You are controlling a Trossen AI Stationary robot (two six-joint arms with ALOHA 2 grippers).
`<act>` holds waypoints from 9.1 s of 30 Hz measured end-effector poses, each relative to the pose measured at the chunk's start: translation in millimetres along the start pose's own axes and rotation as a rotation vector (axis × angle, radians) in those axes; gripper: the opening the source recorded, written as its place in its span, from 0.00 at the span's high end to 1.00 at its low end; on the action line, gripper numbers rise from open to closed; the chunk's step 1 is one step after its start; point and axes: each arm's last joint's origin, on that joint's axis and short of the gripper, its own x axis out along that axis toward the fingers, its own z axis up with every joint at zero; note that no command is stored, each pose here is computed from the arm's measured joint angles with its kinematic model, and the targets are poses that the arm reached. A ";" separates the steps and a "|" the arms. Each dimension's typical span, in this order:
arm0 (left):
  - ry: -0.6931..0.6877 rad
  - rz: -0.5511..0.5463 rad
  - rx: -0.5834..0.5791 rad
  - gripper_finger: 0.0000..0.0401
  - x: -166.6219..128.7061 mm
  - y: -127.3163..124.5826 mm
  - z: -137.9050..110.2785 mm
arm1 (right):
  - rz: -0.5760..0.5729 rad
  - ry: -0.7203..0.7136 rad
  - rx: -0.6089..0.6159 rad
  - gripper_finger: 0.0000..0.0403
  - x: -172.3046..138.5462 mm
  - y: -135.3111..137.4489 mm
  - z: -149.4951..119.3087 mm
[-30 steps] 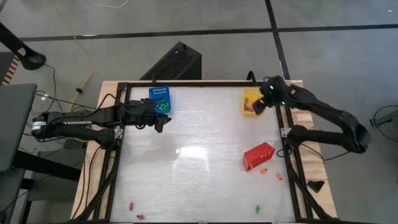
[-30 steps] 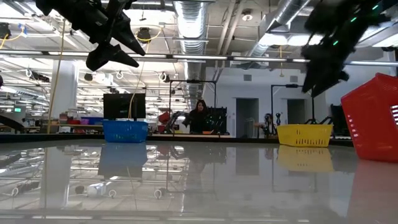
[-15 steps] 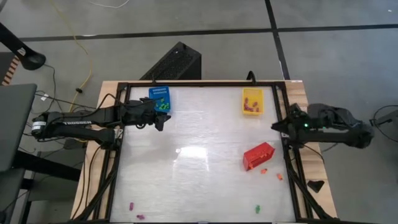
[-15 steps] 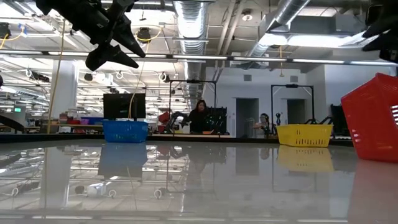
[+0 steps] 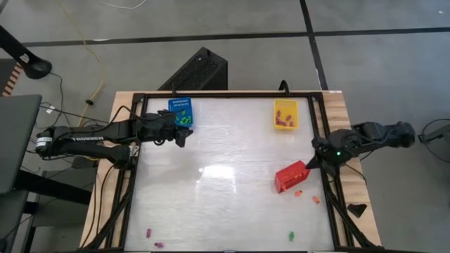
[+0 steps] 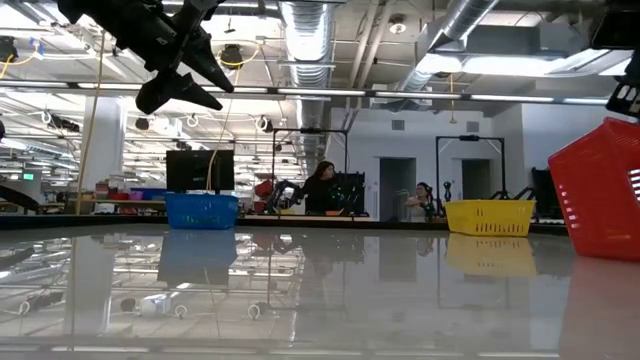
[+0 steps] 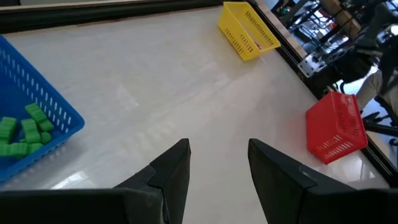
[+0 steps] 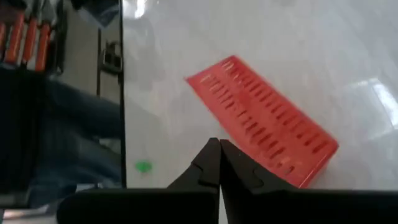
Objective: Sort Halloween decoration
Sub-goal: Adjust the red bin, then put the orange skeleton toy into the red bin, then put the green skeleton toy into the blue bin
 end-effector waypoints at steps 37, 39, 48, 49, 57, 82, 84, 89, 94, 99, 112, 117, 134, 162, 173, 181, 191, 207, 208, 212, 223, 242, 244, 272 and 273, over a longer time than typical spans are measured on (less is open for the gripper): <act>-0.024 0.024 -0.047 0.62 0.0 0.7 0.7 | -0.219 0.047 -0.030 0.96 75.8 -9.7 28.0; -0.024 0.025 -0.047 0.62 0.0 0.8 0.6 | -0.226 0.036 -0.039 0.96 76.4 -12.3 31.3; -0.009 0.027 -0.037 0.62 0.1 1.4 -0.4 | -0.010 0.151 -0.154 0.82 79.5 -4.1 30.0; -0.009 0.028 -0.036 0.62 0.1 1.5 -0.4 | 0.014 0.172 -0.183 0.79 79.6 -2.1 27.7; 0.000 0.035 -0.016 0.62 0.0 2.1 -1.2 | 0.008 0.277 -0.385 0.56 90.1 4.6 3.3; 0.001 0.029 -0.034 0.62 0.0 1.8 -1.1 | -0.172 0.477 -0.381 0.48 125.2 -4.9 -60.6; 0.002 0.028 -0.035 0.62 0.0 1.8 -1.2 | -0.165 0.468 -0.379 0.48 128.3 -3.2 -60.3; 0.002 0.028 -0.043 0.62 0.1 1.8 -1.1 | -0.151 0.451 -0.384 0.48 137.1 0.3 -60.6; 0.002 0.027 -0.047 0.62 0.1 1.7 -1.1 | -0.149 0.440 -0.403 0.49 146.7 2.5 -61.1; 0.002 0.027 -0.051 0.62 0.0 1.8 -1.1 | -0.202 0.460 -0.393 0.57 156.3 1.2 -64.4; 0.000 0.028 -0.062 0.62 0.0 1.8 -1.0 | -0.250 0.448 -0.349 0.94 157.5 10.7 -65.5; -0.002 0.032 -0.061 0.62 0.1 2.0 -1.0 | -0.206 0.369 -0.303 0.95 154.0 21.1 -49.3; -0.005 0.035 -0.057 0.62 0.1 2.0 -0.9 | -0.243 -0.227 -0.137 0.95 123.6 14.5 28.4; 0.000 0.028 -0.015 0.62 0.1 1.8 -1.0 | -0.528 0.283 0.360 0.40 76.0 17.2 38.5; 0.000 -0.009 0.015 0.62 0.1 -0.4 0.4 | -0.579 0.666 0.526 0.48 93.2 17.4 19.2; 0.021 -0.036 0.014 0.62 0.1 -1.3 -0.1 | -0.535 0.815 0.571 0.48 117.9 4.2 -4.7; 0.021 -0.039 0.002 0.62 0.1 -1.5 0.0 | -0.542 0.937 0.503 0.49 145.6 9.6 -21.4; 0.048 -0.065 -0.026 0.62 0.0 -2.2 -0.8 | -0.499 1.102 0.573 0.49 184.8 3.0 -62.8; 0.050 -0.067 -0.028 0.62 0.0 -2.3 -0.8 | -0.495 1.101 0.574 0.49 184.9 2.9 -63.2; 0.051 -0.068 -0.027 0.62 0.0 -2.4 -1.0 | -0.475 1.104 0.545 0.50 184.8 2.4 -63.5; 0.046 -0.062 -0.027 0.62 0.0 -2.2 -0.8 | -0.482 1.051 0.473 0.86 186.3 -1.1 -61.0; 0.021 -0.037 -0.029 0.62 0.0 -1.5 0.0 | -0.342 0.534 0.297 0.87 144.0 51.9 -4.4; 0.020 -0.036 -0.031 0.62 0.0 -1.5 0.0 | -0.306 0.434 0.287 0.87 137.5 56.2 4.7; 0.089 -0.106 -0.048 0.62 -0.3 -3.6 -2.1 | -0.530 0.171 0.243 0.41 132.5 -20.6 77.4; 0.090 -0.106 -0.048 0.62 -0.3 -3.6 -2.1 | -0.514 0.144 0.260 0.36 129.7 -19.4 79.4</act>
